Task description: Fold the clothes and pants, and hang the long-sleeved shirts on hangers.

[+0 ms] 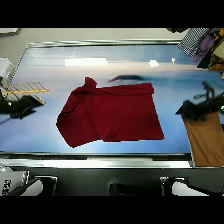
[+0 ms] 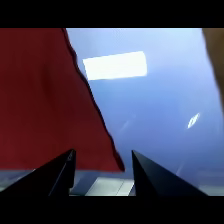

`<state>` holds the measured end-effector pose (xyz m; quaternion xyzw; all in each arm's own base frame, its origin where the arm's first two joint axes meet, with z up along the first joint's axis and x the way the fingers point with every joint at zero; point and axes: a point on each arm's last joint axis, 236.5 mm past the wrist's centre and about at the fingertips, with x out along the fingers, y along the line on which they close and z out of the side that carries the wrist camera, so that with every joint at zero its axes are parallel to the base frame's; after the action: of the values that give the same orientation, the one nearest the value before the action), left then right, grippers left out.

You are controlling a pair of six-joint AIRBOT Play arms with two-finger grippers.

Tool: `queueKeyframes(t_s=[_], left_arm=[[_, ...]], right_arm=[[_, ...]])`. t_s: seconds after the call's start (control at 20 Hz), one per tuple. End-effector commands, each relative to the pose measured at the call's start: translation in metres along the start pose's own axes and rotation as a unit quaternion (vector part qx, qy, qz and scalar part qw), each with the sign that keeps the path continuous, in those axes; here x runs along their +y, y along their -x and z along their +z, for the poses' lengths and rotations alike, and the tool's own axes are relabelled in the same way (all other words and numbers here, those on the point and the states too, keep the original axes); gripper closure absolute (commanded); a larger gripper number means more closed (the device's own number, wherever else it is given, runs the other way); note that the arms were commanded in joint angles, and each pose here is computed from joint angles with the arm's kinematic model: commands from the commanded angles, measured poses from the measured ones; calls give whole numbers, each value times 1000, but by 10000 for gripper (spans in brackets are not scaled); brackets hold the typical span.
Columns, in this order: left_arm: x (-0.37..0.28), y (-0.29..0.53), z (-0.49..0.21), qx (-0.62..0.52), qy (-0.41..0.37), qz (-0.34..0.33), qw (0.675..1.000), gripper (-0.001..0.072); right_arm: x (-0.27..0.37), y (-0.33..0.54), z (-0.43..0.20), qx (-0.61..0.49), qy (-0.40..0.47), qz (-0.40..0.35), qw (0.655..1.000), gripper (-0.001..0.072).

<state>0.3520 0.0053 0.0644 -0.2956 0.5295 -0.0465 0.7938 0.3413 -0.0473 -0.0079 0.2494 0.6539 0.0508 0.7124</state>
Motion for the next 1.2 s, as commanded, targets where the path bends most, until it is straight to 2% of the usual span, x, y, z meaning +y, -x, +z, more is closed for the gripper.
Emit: queueKeyframes(t_s=[0.0, 0.25, 0.75, 0.85, 0.9, 0.95, 1.15], left_arm=[[22, -7, -49, 23, 15, 14, 1000, 95], [27, -15, -60, 39, 24, 15, 999, 95], [26, -14, -64, 48, 39, 14, 998, 90], [28, -17, -70, 55, 36, 14, 998, 90], [32, -20, -78, 63, 34, 14, 997, 90], [36, -25, -87, 71, 40, 14, 997, 90], [51, -63, -146, 114, 91, -3, 989, 91]], right_arm=[[-14, -44, -55, 59, -45, 23, 997, 292], [-17, -80, -80, 73, -56, 46, 995, 292], [6, -110, -86, 82, -92, 126, 984, 301], [9, -113, -87, 85, -86, 131, 984, 459], [11, -112, -87, 85, -78, 133, 984, 587], [13, -111, -86, 81, -73, 137, 984, 673], [15, -99, -75, 47, -59, 129, 989, 677]])
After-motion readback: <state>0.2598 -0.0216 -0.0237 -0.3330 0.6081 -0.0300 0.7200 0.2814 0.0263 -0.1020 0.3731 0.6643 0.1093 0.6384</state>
